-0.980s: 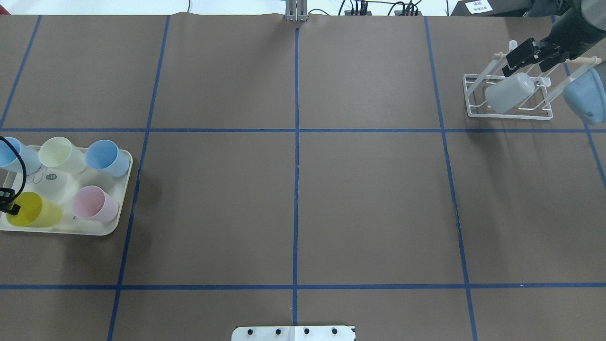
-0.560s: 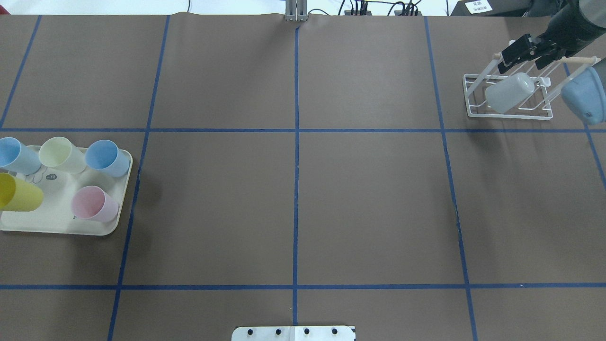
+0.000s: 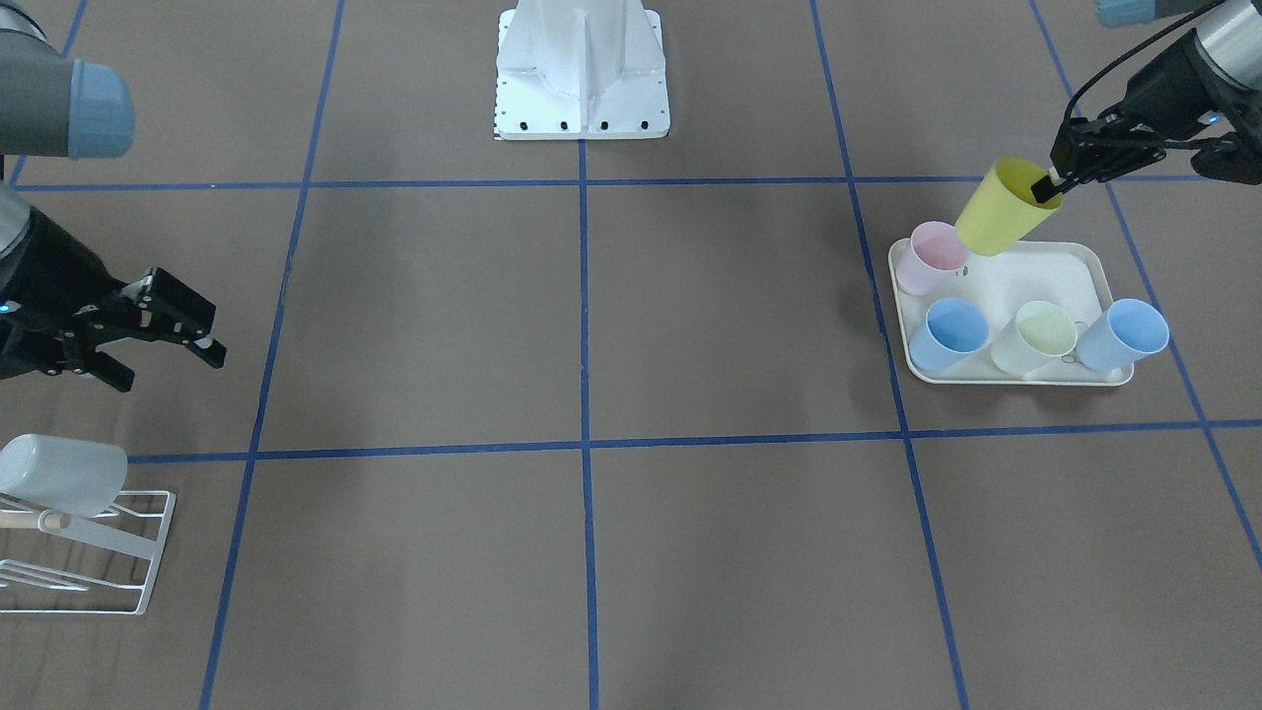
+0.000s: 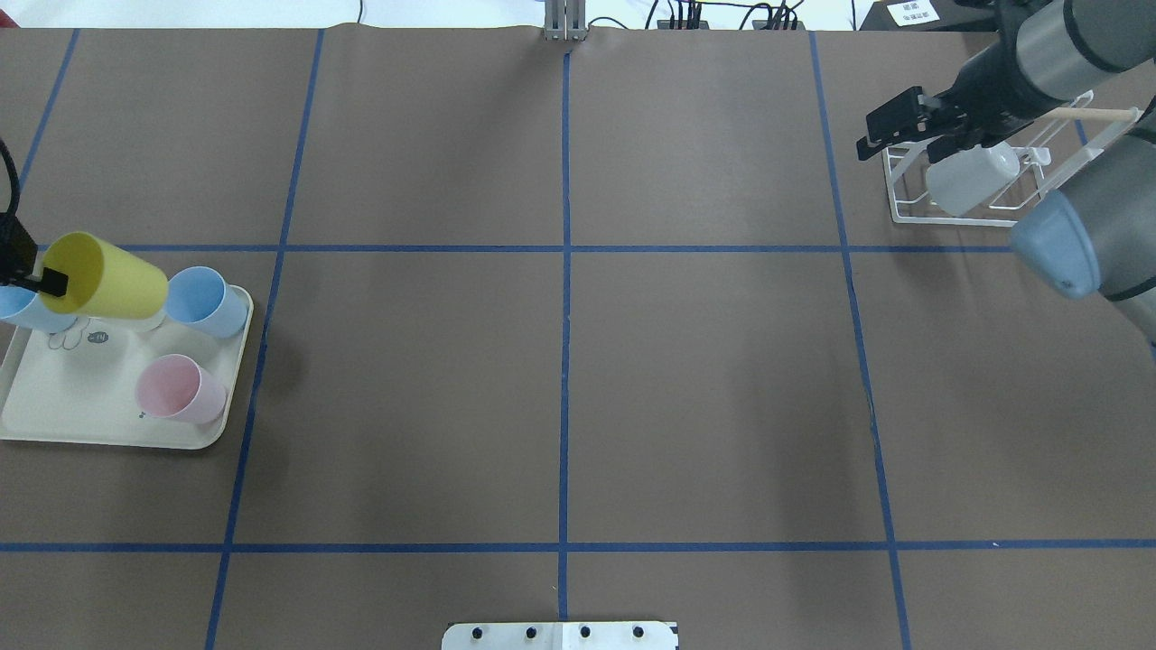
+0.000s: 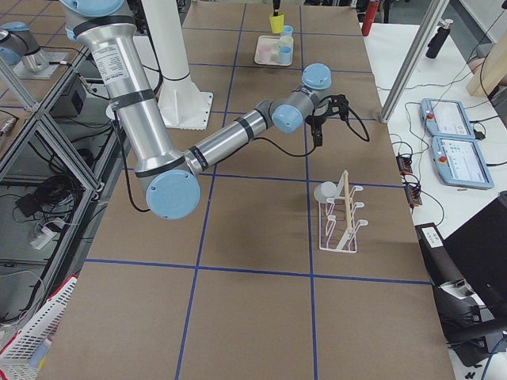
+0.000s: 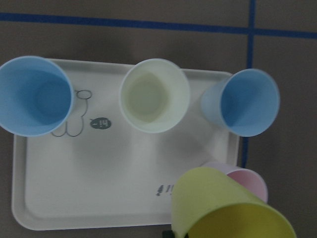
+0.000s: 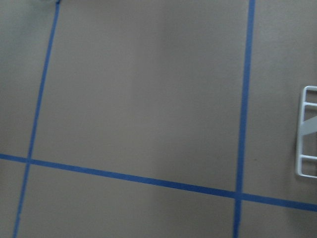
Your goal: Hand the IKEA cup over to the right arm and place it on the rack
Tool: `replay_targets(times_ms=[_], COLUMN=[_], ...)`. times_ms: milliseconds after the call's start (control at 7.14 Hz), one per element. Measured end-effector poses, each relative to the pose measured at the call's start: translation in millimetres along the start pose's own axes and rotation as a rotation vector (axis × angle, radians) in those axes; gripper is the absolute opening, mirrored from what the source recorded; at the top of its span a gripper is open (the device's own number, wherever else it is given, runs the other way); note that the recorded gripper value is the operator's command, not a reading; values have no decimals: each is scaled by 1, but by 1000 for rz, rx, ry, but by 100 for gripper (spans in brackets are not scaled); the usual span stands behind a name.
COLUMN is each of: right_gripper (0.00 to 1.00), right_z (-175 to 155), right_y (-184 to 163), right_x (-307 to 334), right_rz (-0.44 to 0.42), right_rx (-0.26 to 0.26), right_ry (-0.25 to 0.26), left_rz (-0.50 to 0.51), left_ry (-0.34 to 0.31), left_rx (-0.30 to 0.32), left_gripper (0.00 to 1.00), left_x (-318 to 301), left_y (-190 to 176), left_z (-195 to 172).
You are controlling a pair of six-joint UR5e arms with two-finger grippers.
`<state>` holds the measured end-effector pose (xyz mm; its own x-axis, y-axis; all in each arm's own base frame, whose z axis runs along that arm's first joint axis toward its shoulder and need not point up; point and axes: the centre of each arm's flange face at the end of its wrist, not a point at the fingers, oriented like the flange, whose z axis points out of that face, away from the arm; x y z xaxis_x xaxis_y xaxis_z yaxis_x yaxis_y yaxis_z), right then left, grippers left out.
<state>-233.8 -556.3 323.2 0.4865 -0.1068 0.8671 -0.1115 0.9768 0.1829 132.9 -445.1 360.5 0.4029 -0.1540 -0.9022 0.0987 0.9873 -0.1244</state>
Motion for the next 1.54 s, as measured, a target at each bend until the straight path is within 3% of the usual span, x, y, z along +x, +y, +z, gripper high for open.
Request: replay_targets(times_ms=[280,560,700,1120,1261,1541], right_gripper=[99,99,99,99,98,98], right_z=[9,2,-5,-7,-1,10], right_y=[32,58,68,105,121,155], right_x=[-35,-49,-55,-82,-90,-110], right_rz=[77,155,183,279,304,333], right_rx=[44,67,72,121,134,144], right_ry=[-190,-395,-492,-800,-918,-1141], left_rz=[-111,-149,-180,-356,-428,-575], left_ry=[97,198,267,561,639,782], left_rx=[-41,-86,-83,-90,-128,-259], left_gripper=[0,0,0,0,0,0], left_x=[119,207,225,256,265,273], left_y=[-8,3,4,19,26,43], left_z=[15,40,47,75,72,68])
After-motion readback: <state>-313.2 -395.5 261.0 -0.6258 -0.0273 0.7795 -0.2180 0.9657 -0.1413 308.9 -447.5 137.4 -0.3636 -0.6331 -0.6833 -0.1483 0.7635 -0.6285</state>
